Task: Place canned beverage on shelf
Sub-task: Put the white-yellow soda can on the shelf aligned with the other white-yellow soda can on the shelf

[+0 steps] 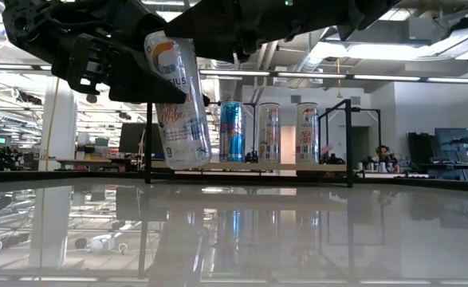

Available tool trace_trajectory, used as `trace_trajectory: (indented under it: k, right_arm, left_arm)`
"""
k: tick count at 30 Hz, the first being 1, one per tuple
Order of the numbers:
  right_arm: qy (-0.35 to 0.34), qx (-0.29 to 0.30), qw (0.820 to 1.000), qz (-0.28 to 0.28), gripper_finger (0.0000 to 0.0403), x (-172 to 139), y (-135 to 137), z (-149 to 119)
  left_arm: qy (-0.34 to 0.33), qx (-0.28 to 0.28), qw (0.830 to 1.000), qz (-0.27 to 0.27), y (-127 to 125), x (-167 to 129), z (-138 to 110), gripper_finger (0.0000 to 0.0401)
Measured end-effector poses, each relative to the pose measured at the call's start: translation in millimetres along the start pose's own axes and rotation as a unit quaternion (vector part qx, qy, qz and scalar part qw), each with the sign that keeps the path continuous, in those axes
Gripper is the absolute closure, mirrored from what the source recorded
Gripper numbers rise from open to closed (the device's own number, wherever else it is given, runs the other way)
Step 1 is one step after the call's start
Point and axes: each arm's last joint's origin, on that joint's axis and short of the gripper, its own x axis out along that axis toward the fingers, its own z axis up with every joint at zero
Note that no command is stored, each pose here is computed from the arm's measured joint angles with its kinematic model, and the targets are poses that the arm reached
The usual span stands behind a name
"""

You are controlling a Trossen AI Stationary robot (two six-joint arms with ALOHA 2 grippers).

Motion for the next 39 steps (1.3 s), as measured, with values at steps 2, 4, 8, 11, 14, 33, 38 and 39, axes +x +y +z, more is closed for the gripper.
trace_trajectory:
  k: [2, 4, 8, 11, 14, 33, 38, 39]
  right_arm:
    - [0.000, 0.000, 1.000, 0.000, 0.0026, 0.0, 0.0, -0.1]
    - [-0.001, 0.000, 1.000, 0.000, 0.0026, 0.0, 0.0, 0.1]
    - [-0.005, 0.001, 1.000, -0.001, 0.0026, 0.0, -0.1, 1.0]
    - [-0.005, 0.000, 1.000, -0.001, 0.0026, 0.0, -0.1, 0.9]
    - [-0.007, 0.000, 1.000, 0.000, 0.0026, 0.0, 0.0, 1.3]
    - [0.007, -0.025, 0.999, 0.031, 0.0026, 1.3, -5.5, -3.2]
    - [0.008, -0.025, 0.999, 0.025, 0.0026, 2.1, -10.8, -3.8]
    - [0.008, -0.025, 0.999, 0.025, 0.0026, 2.2, -11.2, -3.9]
  left_arm:
    - [0.001, 0.000, 1.000, 0.000, 0.0, 0.0, -0.1, 0.0174]
    - [0.001, 0.000, 1.000, 0.000, 0.0, 0.0, -0.1, 0.0174]
    - [0.001, -0.001, 1.000, 0.000, 0.0, 0.0, -0.1, 0.0174]
    - [0.001, -0.002, 1.000, 0.000, 0.0, 0.0, -0.1, 0.0174]
    - [0.000, -0.002, 1.000, 0.000, 0.0, 0.0, -0.1, 0.0174]
    - [0.005, -0.004, 1.000, 0.024, 1.4, 0.0, 0.0, 0.0174]
    - [0.002, -0.012, 0.999, 0.037, 2.4, -0.1, 1.0, 0.0174]
    - [-0.001, -0.015, 0.999, 0.045, 3.0, -0.1, 1.6, 0.0174]
